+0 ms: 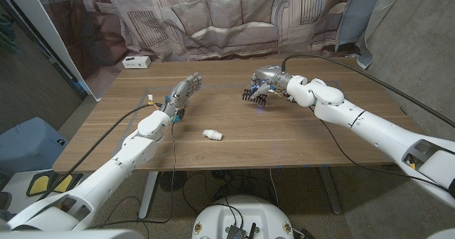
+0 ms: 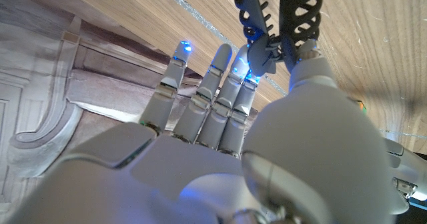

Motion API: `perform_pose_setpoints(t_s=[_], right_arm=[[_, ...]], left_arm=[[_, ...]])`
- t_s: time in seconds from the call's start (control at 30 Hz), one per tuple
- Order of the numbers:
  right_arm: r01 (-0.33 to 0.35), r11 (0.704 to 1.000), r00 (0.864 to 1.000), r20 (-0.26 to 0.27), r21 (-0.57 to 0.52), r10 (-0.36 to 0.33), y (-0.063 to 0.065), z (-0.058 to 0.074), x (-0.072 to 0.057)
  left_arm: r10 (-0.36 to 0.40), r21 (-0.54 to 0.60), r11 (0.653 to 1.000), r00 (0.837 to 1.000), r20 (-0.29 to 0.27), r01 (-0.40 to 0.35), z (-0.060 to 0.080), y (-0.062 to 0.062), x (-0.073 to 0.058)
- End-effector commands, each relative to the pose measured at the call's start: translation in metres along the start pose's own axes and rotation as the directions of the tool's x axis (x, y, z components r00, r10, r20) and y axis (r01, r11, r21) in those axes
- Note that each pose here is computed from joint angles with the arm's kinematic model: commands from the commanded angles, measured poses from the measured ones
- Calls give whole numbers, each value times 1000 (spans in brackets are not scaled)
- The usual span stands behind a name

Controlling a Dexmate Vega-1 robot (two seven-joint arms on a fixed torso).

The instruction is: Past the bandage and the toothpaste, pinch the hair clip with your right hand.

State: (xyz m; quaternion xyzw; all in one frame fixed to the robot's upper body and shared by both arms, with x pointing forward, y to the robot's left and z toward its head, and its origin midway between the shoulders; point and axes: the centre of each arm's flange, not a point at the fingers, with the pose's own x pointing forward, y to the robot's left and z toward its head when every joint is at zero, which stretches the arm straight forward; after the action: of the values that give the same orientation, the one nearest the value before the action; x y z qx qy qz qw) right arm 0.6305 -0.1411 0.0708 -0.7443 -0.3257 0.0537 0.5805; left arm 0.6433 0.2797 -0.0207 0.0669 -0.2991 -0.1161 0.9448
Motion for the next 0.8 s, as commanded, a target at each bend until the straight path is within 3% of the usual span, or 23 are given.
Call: perform_pose_setpoints(t_s=[0.03,0.5,0.8], right_arm=[[9,1000,1000,-5,-3,-9,-2,1,-3],[11,999,1000,-16,-32,-11,-5,3,-5],[-17,997,999,-35,-70,15,1,3,-6]], left_arm=[[-3,4,1000,1000,7,3,3,1,0],[1,6,1000,1000,15,-2,5,1,-2],[4,-2,1000,1000,10,-4,2,0,-5]])
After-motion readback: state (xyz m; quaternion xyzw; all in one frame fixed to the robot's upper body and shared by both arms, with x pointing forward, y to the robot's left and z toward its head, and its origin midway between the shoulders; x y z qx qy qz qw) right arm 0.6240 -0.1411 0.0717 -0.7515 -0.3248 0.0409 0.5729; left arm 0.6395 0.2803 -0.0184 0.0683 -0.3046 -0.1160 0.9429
